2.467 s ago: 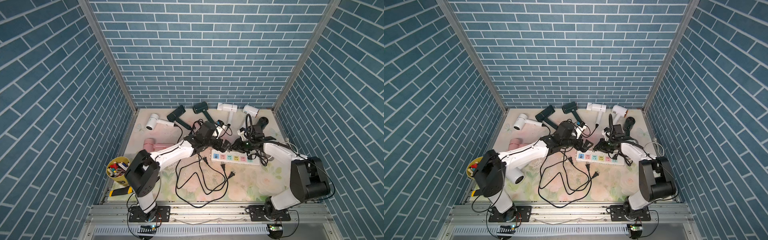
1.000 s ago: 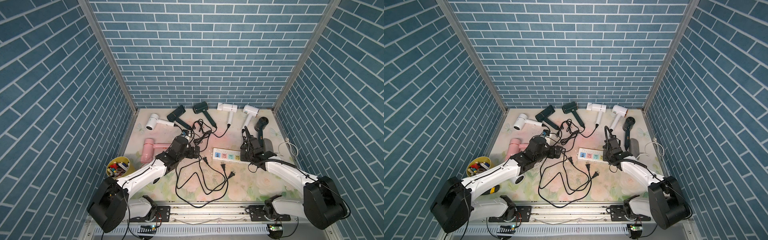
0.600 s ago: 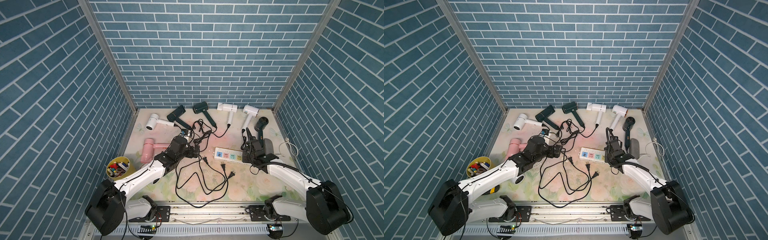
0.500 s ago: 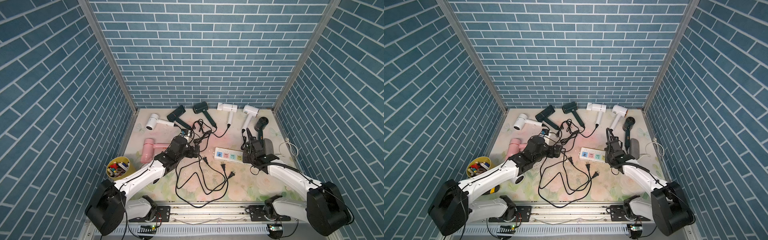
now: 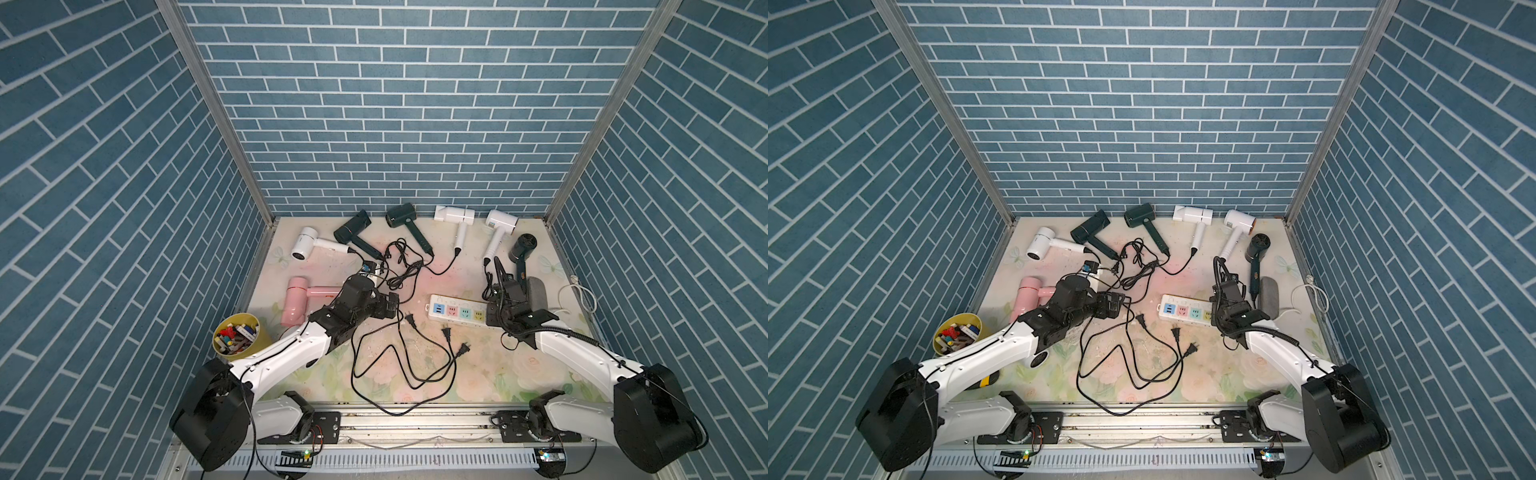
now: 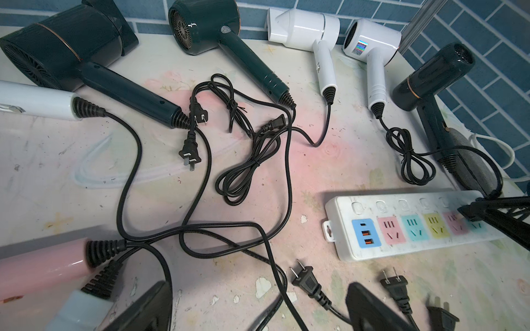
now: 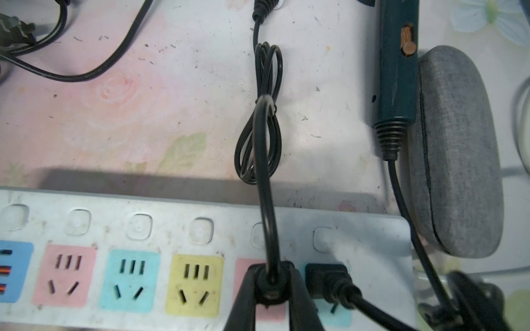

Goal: Charge the blow dryers
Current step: Insert the plug into the socket.

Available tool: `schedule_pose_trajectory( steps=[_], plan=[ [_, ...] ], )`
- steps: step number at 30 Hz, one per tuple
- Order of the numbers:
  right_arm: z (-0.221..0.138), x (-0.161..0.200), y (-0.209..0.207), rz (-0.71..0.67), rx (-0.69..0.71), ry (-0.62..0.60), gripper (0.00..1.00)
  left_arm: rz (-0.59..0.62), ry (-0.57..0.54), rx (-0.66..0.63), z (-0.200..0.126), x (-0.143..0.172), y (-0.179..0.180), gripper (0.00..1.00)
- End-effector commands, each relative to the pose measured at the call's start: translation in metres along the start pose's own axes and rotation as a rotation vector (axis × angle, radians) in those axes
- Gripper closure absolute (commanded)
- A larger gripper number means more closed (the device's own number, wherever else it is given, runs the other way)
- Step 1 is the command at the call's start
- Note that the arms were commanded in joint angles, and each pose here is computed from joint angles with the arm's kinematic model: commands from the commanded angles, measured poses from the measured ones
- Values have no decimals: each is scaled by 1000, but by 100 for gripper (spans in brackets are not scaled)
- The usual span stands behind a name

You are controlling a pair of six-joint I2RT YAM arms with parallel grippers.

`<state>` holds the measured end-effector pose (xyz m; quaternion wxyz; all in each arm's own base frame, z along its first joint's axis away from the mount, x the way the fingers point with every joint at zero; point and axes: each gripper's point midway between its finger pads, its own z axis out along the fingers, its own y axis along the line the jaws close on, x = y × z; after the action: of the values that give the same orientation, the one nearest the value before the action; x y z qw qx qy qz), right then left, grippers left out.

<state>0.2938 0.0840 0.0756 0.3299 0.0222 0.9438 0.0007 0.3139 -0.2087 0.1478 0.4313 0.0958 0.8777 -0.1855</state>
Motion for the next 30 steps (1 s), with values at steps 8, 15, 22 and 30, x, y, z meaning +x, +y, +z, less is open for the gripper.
schedule_pose_trajectory(
  steps=[8, 15, 22, 30],
  plan=[
    [6, 13, 3, 26, -20, 46, 100, 6, -13, 10, -2, -2, -1, 1],
    [9, 21, 5, 51, -37, 75, 100, 6, -15, 12, -2, -2, -1, 1],
    [9, 28, 4, 87, -24, 115, 100, 4, -13, 16, -2, -1, -2, 1],
    [9, 38, 14, 67, -28, 154, 100, 3, -12, 17, -2, -1, -2, 1]
  ],
)
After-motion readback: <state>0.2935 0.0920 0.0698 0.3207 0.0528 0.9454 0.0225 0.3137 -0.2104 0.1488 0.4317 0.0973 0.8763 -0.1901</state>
